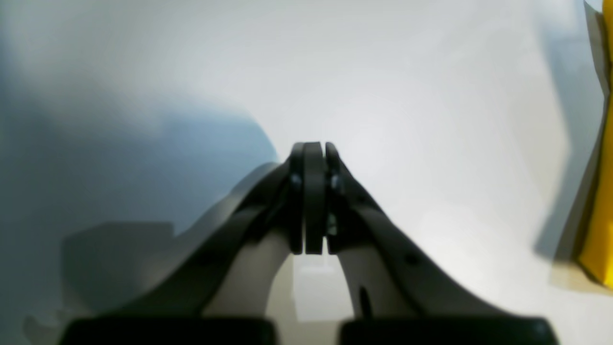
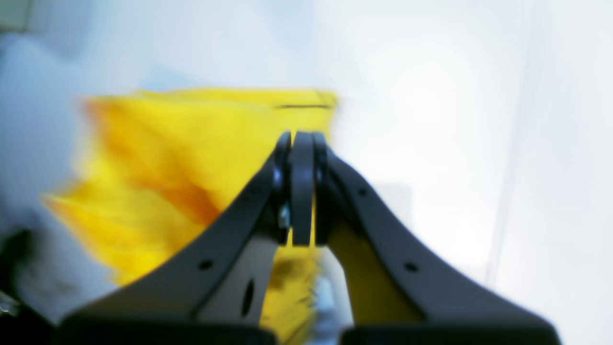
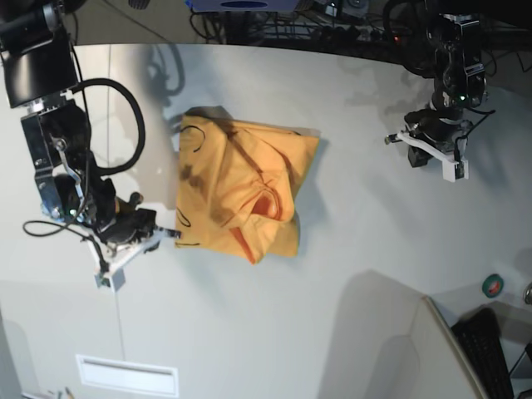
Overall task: Layout the t-shirt on the table in an organized manner, then fold the t-shirt properly
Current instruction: 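Press and smooth the folded shirt bundle with the right gripper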
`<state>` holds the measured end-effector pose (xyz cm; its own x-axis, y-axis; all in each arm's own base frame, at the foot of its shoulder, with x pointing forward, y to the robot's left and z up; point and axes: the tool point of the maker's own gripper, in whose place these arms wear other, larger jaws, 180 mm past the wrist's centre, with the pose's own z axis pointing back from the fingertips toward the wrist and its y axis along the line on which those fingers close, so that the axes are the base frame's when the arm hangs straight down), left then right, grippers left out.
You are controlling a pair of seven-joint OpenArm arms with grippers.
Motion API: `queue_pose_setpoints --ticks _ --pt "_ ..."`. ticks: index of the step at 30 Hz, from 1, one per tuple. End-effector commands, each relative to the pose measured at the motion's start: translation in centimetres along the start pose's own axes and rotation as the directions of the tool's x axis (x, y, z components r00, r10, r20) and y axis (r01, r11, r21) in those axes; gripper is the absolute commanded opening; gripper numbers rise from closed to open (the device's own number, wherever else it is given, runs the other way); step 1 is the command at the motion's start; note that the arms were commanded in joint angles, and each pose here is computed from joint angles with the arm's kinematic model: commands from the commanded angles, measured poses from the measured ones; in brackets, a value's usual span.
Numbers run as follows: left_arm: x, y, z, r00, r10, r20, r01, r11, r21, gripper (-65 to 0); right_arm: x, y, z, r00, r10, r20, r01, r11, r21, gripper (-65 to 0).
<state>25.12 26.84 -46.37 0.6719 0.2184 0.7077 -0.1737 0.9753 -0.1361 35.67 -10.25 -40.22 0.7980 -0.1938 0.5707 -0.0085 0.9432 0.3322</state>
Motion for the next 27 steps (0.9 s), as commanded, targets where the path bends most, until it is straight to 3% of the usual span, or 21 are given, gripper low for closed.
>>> queue_pose_setpoints --ticks 1,12,20,24,27 --pt "1.7 0.2 0.1 0.999 -0.007 0.048 0.007 1.000 0.001 -65.0 1.5 1.2 0.1 0.998 0.041 0.053 -0.043 0.998 0.038 -65.0" --pt "1.6 0.2 0.1 0.999 -0.009 0.046 0.009 1.000 0.001 -65.0 -3.7 7.0 -1.6 0.977 0.214 -0.001 -0.211 0.966 0.147 -65.0" --pt "1.8 0.2 0.0 0.999 -0.012 0.050 0.012 1.000 0.001 -65.0 -9.5 16.2 0.3 0.926 0.377 -0.021 -0.345 0.868 0.358 -65.0" --pt "1.9 0.2 0.0 0.999 -0.012 0.052 0.012 1.000 0.001 -65.0 -12.7 18.7 0.9 0.893 0.443 -0.081 -0.371 0.826 0.424 -65.0" --pt "2.0 0.3 0.0 0.999 -0.012 0.053 0.012 1.000 0.003 -65.0 -13.1 19.3 1.4 0.883 0.461 -0.092 -0.379 0.814 0.441 -65.0"
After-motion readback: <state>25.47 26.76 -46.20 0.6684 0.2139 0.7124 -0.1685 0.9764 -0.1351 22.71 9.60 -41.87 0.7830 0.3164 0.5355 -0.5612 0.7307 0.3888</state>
